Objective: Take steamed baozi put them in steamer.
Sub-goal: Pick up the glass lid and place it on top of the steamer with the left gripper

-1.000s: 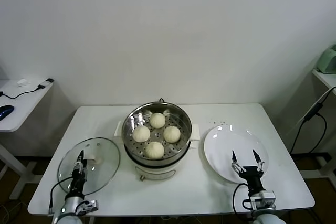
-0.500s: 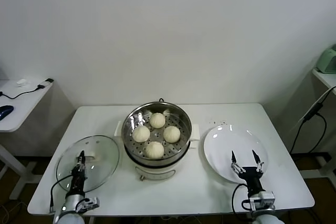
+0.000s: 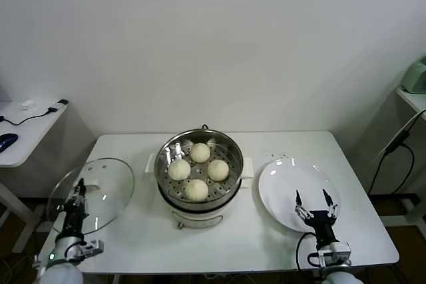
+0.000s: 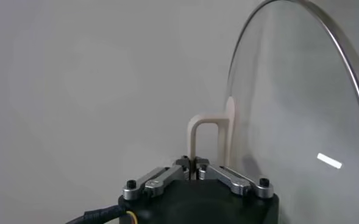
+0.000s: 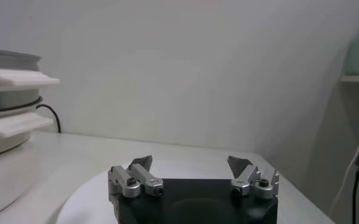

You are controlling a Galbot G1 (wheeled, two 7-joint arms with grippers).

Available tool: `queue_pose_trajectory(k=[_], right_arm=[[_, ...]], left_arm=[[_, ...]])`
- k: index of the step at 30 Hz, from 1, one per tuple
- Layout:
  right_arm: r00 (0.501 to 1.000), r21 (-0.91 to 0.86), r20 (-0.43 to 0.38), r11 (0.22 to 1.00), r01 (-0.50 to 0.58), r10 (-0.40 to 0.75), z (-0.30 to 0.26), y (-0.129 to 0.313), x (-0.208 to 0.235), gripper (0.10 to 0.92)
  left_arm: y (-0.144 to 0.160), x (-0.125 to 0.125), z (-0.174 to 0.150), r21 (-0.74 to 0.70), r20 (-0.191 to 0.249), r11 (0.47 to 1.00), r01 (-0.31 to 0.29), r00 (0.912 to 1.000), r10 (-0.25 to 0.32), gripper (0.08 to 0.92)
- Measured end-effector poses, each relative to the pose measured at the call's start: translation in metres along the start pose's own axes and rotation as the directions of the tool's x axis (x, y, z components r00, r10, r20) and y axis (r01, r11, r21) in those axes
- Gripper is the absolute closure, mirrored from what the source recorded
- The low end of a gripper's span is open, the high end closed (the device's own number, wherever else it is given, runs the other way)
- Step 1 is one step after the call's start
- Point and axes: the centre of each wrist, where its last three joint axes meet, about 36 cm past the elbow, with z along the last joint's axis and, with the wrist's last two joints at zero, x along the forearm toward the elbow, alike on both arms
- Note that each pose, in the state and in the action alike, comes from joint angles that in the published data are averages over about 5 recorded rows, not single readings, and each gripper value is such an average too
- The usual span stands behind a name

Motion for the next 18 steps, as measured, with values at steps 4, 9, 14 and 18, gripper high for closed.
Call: queue_pose_trajectory(k=[4, 9, 14, 18], right_arm=[[1.000, 0.010, -0.001, 1.000, 0.002, -0.002, -0.002, 0.000, 0.001, 0.200], [1.000, 0.020, 0.001, 1.000, 0.001, -0.001, -0.003, -0.002, 0.003, 0.200], [1.000, 0.021, 0.007, 1.000, 0.001, -0.002, 0.001, -0.003, 0.004, 0.200], [1.000, 0.018, 0.015, 1.000, 0.002, -0.003, 0.005, -0.002, 0.006, 0.200]], left_arm=[[0.037, -0.004, -0.015, 0.030, -0.001, 1.000, 0.003, 1.0000, -0.003, 0.867], [0.077, -0.005, -0.048, 0.069, 0.021, 0.998, 0.014, 0.9997, -0.015, 0.867], [0.103, 0.000, -0.094, 0.092, 0.061, 0.996, 0.019, 0.9978, -0.025, 0.867], [0.112, 0.008, -0.134, 0.101, 0.092, 0.995, 0.005, 0.9957, -0.014, 0.867]])
